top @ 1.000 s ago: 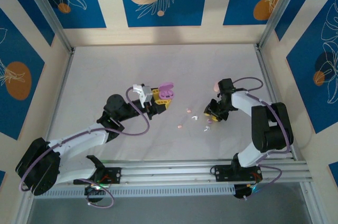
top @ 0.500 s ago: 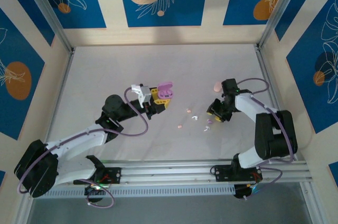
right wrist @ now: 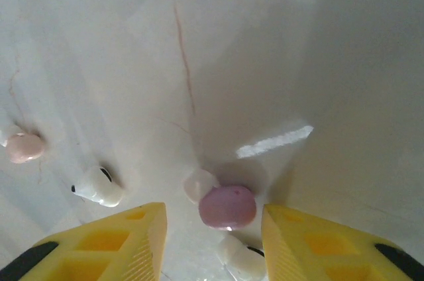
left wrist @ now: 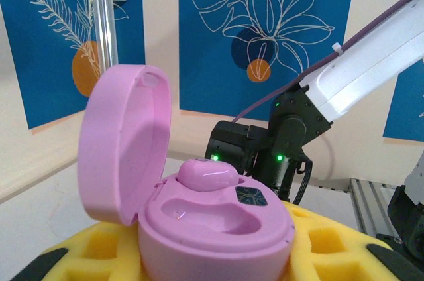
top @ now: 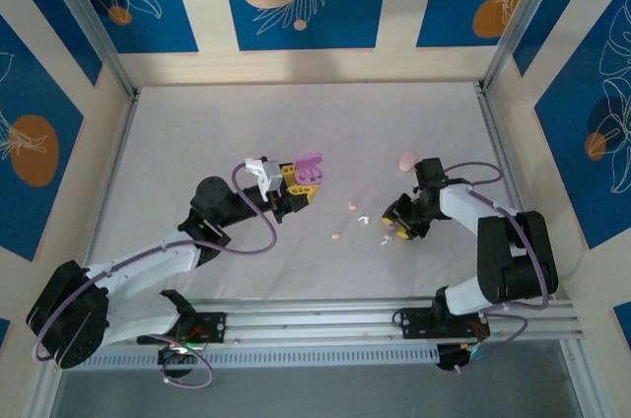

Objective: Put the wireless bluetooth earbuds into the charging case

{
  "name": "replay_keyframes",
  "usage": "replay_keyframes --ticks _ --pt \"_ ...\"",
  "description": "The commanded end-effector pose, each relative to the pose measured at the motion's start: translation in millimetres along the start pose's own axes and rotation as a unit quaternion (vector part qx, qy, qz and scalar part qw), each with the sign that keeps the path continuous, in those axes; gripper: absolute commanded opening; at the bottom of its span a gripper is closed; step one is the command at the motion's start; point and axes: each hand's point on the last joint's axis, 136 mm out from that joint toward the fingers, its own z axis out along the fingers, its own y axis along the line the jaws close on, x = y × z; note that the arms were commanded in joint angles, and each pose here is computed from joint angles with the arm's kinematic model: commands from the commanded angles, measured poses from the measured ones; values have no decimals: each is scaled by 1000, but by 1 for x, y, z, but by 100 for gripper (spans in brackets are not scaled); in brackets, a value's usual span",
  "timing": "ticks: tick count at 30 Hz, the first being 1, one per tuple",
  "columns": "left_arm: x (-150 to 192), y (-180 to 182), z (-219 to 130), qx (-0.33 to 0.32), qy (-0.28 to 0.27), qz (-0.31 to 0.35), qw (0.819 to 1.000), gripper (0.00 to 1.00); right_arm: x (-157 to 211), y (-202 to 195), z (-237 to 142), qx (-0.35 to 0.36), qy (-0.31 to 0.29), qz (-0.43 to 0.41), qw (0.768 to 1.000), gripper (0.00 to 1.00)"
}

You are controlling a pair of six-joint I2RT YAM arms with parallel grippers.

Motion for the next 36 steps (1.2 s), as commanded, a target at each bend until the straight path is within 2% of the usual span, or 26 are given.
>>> replay_keyframes --ticks 1,14,22,30,36 --pt "-8 -6 -1 5 -12 10 1000 25 2 8 4 -18 11 -4 1000 41" --pt "-9 -5 1 5 -11 10 1000 25 -21 27 5 -18 -4 -51 999 36" --pt "-10 -5 0 4 -9 9 1000 25 -27 44 11 -26 14 -75 997 36" --pt "-11 -6 -1 2 -8 12 1000 25 -26 26 0 25 -11 -72 997 38" --pt "-10 -6 0 5 -7 11 1000 25 -24 26 -2 10 -2 -92 996 39"
